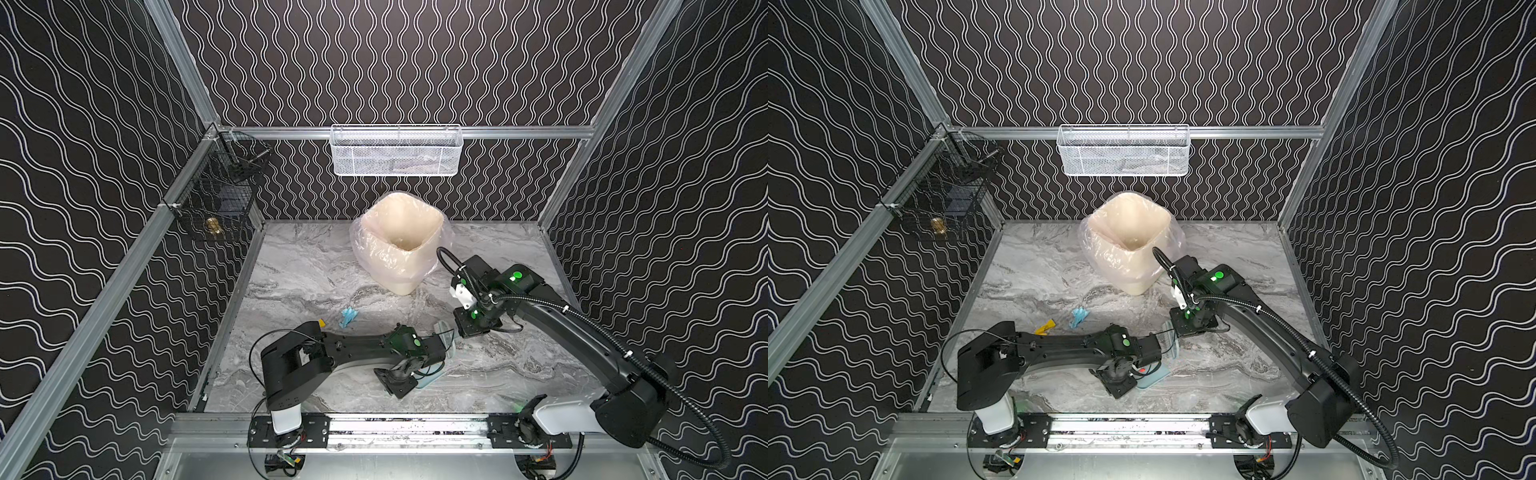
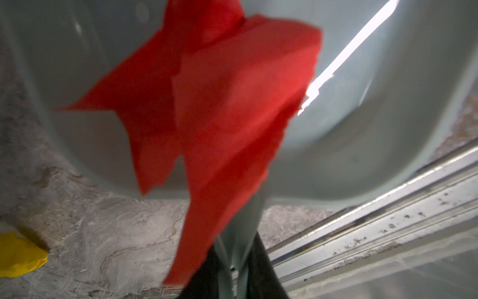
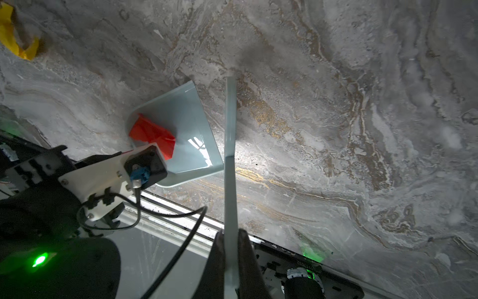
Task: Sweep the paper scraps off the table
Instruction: 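Lift the dustpan toward the bin with the left gripper while the right raises the brush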
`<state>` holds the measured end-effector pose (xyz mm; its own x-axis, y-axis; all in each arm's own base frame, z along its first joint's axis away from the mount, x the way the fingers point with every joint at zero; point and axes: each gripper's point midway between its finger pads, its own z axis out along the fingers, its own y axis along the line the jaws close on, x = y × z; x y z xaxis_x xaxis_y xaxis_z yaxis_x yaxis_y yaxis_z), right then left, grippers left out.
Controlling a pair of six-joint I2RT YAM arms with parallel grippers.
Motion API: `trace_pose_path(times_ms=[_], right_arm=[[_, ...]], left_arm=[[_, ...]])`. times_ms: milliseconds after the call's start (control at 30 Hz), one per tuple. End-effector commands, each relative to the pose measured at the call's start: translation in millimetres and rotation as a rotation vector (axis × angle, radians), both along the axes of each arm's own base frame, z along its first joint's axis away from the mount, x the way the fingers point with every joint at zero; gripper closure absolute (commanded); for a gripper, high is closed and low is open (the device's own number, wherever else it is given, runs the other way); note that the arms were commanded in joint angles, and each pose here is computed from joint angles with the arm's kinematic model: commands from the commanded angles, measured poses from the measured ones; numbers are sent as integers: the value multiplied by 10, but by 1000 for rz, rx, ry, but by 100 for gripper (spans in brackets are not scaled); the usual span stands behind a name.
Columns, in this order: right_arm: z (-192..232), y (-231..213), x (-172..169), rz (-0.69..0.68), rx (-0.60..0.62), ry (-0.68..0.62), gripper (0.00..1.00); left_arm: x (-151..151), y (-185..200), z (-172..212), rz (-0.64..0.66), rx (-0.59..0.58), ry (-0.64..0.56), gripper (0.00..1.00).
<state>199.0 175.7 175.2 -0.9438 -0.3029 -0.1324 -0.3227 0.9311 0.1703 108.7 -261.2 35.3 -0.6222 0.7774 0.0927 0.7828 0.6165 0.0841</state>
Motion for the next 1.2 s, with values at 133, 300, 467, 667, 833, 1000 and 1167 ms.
trace_pose_path(times_ms=[133,300,467,667,833,1000,1167], right_arm=[[95,-87,156,-28,2,-65,100],[193,-212,266,-79,52,-102,100],[239,-330,343,-121,100,-119,100],[264,-410,411,-142,121,-119,100],[284,-413,432,-145,141,-123,100],[309,-414,448,-141,153,-127,100],[336,-416,470,-138,165,-129,100]], left_arm=[[123,72,197,43,-30,-101,100],[157,214,408,94,-41,-159,100],[201,405,667,134,-19,-224,100],[188,597,974,203,-12,-248,100],[210,811,1290,297,-33,-256,100],[294,1075,1654,376,-67,-270,100],[432,1338,1993,414,-59,-283,100]])
